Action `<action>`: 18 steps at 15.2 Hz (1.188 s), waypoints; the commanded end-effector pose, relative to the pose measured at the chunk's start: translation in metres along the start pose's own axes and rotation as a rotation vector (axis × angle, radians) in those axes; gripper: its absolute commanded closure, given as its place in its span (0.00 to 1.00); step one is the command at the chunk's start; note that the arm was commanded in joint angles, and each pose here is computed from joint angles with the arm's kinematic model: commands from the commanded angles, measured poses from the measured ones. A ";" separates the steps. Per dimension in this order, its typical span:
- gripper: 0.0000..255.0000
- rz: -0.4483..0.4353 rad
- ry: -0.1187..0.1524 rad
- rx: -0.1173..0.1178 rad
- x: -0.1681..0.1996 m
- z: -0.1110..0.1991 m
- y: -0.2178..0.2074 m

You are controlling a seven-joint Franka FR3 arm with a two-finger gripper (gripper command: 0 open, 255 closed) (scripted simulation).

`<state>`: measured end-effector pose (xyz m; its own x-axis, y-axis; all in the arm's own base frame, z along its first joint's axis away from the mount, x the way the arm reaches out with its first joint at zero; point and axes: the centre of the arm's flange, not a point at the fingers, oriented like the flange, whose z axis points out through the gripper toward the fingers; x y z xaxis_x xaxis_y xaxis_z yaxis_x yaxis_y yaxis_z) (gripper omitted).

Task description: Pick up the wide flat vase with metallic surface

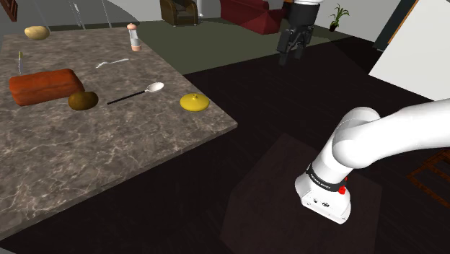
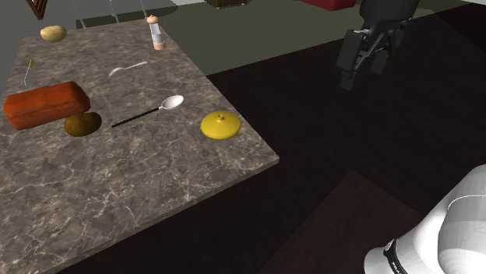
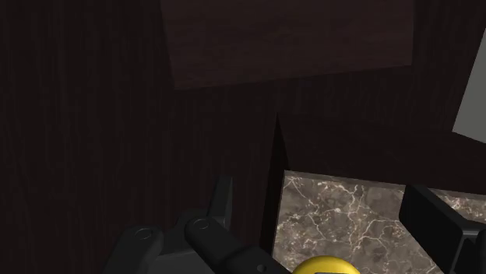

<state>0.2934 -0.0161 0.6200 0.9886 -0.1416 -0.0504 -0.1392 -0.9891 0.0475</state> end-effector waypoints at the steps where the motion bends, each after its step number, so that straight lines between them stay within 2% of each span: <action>1: 0.00 0.000 0.000 0.000 0.000 0.000 0.000; 18: 0.00 -0.046 0.075 -0.009 0.168 0.121 -0.061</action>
<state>0.4513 0.0138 0.4955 0.9953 -0.0960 0.0155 -0.0967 -0.9938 0.0555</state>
